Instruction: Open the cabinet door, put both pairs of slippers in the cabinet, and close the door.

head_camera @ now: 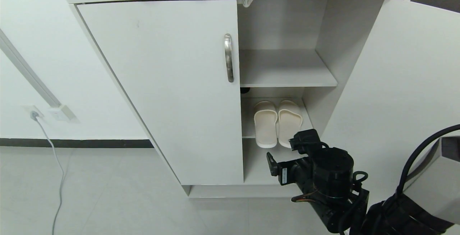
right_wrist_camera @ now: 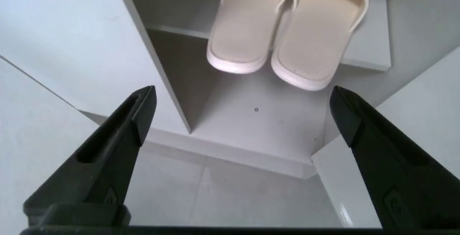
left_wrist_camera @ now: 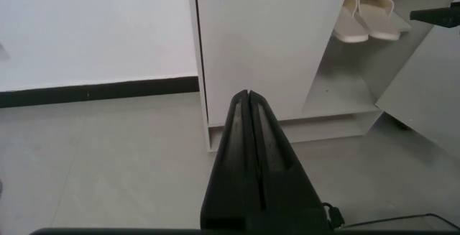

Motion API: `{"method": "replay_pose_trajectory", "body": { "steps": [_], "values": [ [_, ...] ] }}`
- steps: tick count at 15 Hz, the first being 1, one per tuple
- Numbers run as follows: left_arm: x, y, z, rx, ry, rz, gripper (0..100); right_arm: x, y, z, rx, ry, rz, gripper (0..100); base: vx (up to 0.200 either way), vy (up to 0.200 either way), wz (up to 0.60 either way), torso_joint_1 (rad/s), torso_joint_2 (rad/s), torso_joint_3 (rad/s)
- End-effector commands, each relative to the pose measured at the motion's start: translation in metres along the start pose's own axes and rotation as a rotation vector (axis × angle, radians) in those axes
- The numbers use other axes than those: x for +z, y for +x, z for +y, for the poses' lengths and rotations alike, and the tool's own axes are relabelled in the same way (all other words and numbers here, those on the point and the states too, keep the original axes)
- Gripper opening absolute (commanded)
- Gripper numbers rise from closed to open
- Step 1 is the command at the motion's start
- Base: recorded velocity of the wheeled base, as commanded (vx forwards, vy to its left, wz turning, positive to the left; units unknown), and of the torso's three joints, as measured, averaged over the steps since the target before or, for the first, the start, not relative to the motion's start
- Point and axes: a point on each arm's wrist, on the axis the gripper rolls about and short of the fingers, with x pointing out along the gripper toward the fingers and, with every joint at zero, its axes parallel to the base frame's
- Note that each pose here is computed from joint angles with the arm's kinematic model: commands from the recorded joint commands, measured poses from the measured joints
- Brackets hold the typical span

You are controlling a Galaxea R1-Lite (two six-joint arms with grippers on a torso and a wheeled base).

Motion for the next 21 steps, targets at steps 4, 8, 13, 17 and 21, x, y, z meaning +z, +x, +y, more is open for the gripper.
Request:
{"method": "replay_pose_trajectory", "body": {
  "steps": [4, 8, 13, 17, 21],
  "values": [
    [0.0, 0.0001, 0.0, 0.0, 0.001, 0.001, 0, -0.0027, -0.0002, 0.0003, 0.001, -0.004, 0.0, 100, 0.0, 0.0, 0.0, 0.0, 0.0, 0.0],
    [0.0, 0.0001, 0.0, 0.0, 0.0, 0.001, 0, -0.0018, -0.0006, 0.0, -0.001, -0.002, -0.006, 100, 0.0, 0.0, 0.0, 0.0, 0.0, 0.0],
    [0.0, 0.0001, 0.0, 0.0, 0.001, 0.001, 0, -0.0013, -0.0003, -0.0005, -0.008, -0.001, -0.011, 100, 0.0, 0.0, 0.0, 0.0, 0.0, 0.0],
    [0.0, 0.0001, 0.0, 0.0, 0.001, 0.001, 0, -0.0018, -0.0001, -0.0004, -0.009, -0.001, -0.009, 100, 0.0, 0.0, 0.0, 0.004, 0.0, 0.056],
    [0.0, 0.0001, 0.0, 0.0, 0.001, 0.001, 0, -0.0039, -0.0017, -0.001, -0.008, -0.007, -0.002, 100, 0.0, 0.0, 0.0, -0.001, 0.0, 0.182]
  ]
}}
